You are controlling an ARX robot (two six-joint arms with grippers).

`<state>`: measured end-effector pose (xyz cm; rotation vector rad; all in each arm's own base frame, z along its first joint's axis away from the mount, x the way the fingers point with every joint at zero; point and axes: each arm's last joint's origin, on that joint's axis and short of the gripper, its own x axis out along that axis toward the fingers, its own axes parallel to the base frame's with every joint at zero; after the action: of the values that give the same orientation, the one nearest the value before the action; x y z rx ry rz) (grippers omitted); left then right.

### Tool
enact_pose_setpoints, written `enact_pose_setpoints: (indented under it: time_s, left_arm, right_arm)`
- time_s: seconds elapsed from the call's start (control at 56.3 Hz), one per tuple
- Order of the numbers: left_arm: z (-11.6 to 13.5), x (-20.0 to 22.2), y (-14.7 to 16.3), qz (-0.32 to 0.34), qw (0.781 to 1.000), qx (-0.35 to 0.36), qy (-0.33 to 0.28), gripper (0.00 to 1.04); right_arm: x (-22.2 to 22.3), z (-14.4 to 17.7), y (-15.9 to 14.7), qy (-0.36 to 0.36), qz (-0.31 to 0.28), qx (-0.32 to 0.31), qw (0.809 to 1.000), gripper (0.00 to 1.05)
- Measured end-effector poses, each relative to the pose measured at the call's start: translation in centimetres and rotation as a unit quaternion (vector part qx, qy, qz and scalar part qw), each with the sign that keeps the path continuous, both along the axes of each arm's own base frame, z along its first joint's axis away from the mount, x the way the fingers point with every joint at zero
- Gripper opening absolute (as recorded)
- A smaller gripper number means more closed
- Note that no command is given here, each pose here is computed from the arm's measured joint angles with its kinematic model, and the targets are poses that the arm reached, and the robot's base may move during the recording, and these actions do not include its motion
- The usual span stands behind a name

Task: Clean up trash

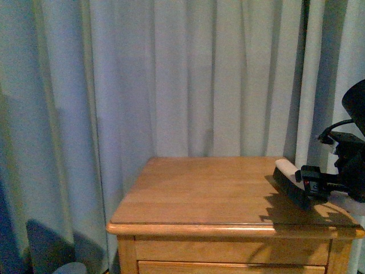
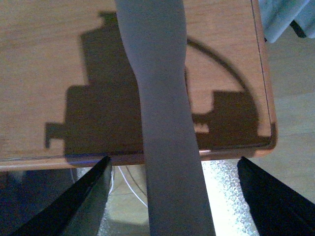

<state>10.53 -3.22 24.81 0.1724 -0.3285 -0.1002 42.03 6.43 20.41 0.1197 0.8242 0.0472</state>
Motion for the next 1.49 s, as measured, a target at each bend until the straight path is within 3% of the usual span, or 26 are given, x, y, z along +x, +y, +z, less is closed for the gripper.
enact_pose_setpoints:
  time_s: [0.053, 0.267, 0.373, 0.533, 0.658, 0.924, 1.209, 1.493]
  left_arm:
    - [0.0, 0.0, 0.0, 0.0, 1.0, 0.0, 0.0, 0.28]
    - [0.0, 0.0, 0.0, 0.0, 1.0, 0.0, 0.0, 0.28]
    - [0.0, 0.0, 0.0, 0.0, 1.0, 0.0, 0.0, 0.28]
    - [0.0, 0.0, 0.0, 0.0, 1.0, 0.0, 0.0, 0.28]
    - [0.0, 0.0, 0.0, 0.0, 1.0, 0.0, 0.0, 0.28]
    - [0.0, 0.0, 0.0, 0.0, 1.0, 0.0, 0.0, 0.28]
    - [0.0, 0.0, 0.0, 0.0, 1.0, 0.0, 0.0, 0.28]
    - [0.0, 0.0, 0.0, 0.0, 1.0, 0.0, 0.0, 0.28]
  right_arm:
    - [0.1, -0.3, 0.0, 0.0, -0.003, -0.001, 1.0, 0.62]
    - [0.3, -0.3, -0.2, -0.009, -0.005, 0.0, 1.0, 0.31]
    - [0.4, -0.1, -0.3, -0.018, -0.003, -0.001, 1.0, 0.21]
    - [0.0, 1.0, -0.6, -0.052, 0.0, 0.002, 0.999, 0.21]
    - [-1.9, 3.1, -0.9, -0.131, 0.009, -0.006, 0.991, 0.21]
    - [-11.2, 7.2, -2.8, -0.31, 0.004, -0.019, 0.951, 0.21]
    - [-21.9, 4.8, -6.5, -0.372, -0.059, -0.044, 0.925, 0.21]
    - [-26.2, 3.8, -7.6, -0.427, -0.089, -0.036, 0.899, 0.21]
